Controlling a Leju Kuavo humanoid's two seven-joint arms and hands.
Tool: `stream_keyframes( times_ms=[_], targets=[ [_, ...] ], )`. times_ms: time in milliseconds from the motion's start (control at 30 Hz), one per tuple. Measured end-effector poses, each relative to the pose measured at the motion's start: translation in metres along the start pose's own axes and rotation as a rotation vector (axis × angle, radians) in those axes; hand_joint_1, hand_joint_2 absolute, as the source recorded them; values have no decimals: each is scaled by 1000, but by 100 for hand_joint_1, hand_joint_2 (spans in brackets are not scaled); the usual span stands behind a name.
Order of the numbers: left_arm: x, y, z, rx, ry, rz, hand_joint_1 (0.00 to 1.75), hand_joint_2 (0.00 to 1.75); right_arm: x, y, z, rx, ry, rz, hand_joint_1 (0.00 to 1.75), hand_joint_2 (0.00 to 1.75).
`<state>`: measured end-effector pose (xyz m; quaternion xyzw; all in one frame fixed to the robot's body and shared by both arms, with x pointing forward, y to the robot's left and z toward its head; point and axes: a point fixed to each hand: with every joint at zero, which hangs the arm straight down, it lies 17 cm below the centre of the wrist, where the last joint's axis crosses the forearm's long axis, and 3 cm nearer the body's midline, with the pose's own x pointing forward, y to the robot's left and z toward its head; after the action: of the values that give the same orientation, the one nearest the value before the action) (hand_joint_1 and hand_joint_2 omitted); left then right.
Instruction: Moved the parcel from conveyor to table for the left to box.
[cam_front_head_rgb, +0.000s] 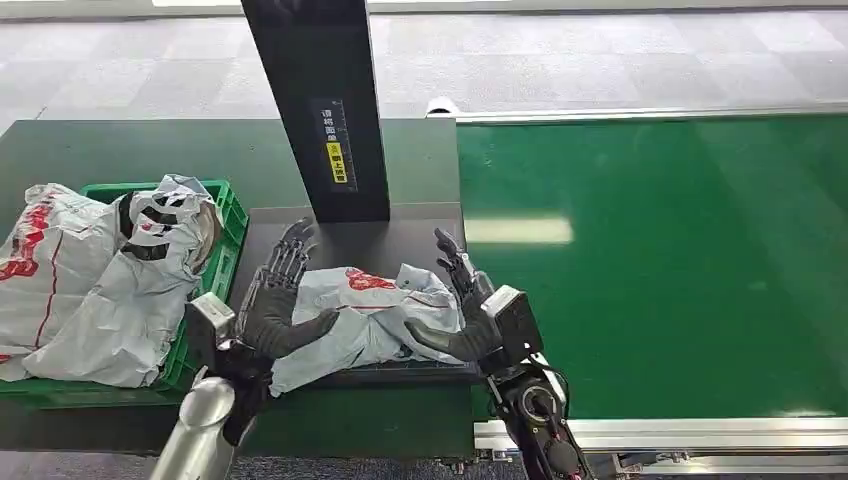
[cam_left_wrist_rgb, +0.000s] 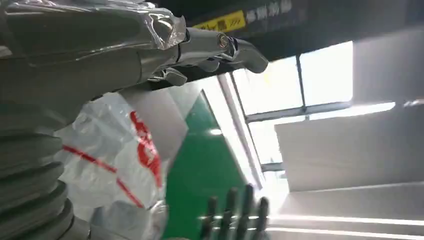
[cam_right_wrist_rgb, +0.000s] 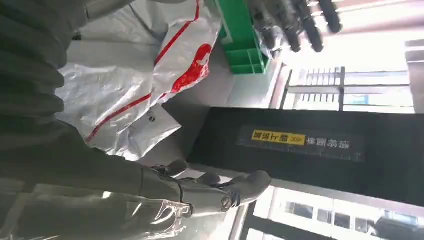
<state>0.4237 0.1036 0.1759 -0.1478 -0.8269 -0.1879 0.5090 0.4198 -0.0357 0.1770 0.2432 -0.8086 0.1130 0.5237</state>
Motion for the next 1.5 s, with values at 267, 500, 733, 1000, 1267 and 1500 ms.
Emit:
stream_keyframes(
  times_ms=[267, 500, 733, 1000, 1267, 1500],
  targets=[
    [-71, -39, 50, -298, 261, -396, 0, 175, 15, -16, -3, -32, -38, -6, 0, 175],
    [-113, -46, 74, -382, 419, -564, 0, 175, 14, -16, 1, -40, -35, -16, 0, 175],
    [-132, -42, 73, -409, 488, -654, 171, 175, 13, -16, 0, -44, -28, -16, 0, 175],
    [-91, -53, 49, -334, 254, -584, 175, 175, 13, -21, 2, -64, -28, -12, 0, 175],
    [-55, -49, 31, -248, 94, -617, 175, 175, 13, -25, 3, -77, -30, -13, 0, 175],
    [-9, -28, 13, -70, -101, -751, 175, 175, 15, -31, 3, -96, -41, -16, 0, 175]
  ],
)
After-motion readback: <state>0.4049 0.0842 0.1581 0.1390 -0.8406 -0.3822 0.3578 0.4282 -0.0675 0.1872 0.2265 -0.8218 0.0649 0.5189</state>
